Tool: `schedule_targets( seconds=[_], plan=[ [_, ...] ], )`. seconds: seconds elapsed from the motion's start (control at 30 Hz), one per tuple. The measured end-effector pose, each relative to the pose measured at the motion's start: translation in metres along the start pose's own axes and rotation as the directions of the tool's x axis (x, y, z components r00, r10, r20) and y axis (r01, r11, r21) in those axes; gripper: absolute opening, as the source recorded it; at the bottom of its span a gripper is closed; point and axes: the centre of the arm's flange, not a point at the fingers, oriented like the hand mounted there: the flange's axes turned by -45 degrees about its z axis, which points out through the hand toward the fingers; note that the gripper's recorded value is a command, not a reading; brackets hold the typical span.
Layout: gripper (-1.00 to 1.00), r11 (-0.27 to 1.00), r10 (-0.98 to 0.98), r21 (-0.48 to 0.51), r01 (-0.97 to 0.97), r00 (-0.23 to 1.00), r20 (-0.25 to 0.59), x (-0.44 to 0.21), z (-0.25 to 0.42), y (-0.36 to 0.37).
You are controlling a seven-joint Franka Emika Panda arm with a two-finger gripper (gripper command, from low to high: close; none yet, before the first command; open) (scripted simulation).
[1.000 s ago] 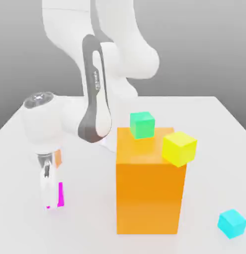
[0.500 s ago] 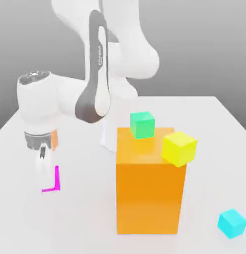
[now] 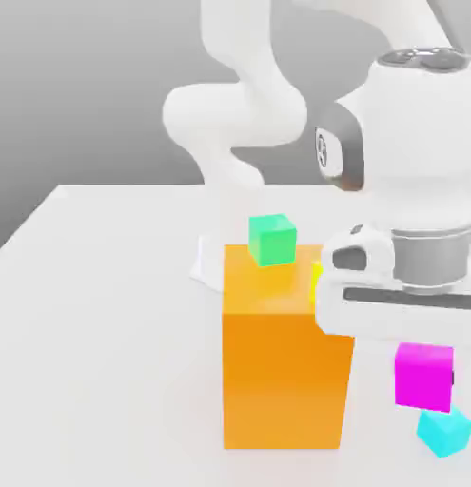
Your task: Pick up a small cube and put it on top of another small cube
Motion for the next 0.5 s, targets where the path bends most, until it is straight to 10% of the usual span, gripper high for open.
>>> schedule_targets(
  seconds=[0.3,0.33,0.5],
  plan=[
    [-1.00,0.984,-0.117,-0.125,0.124,0.991,0.057,-0.069,0.102,-0.005],
    [1.00,0.984,-0.118,-0.127,0.125,0.991,0.058,-0.070,0.113,-0.003],
    [1.00,0.984,-0.118,-0.127,0.125,0.991,0.058,-0.070,0.113,-0.003]
  ],
)
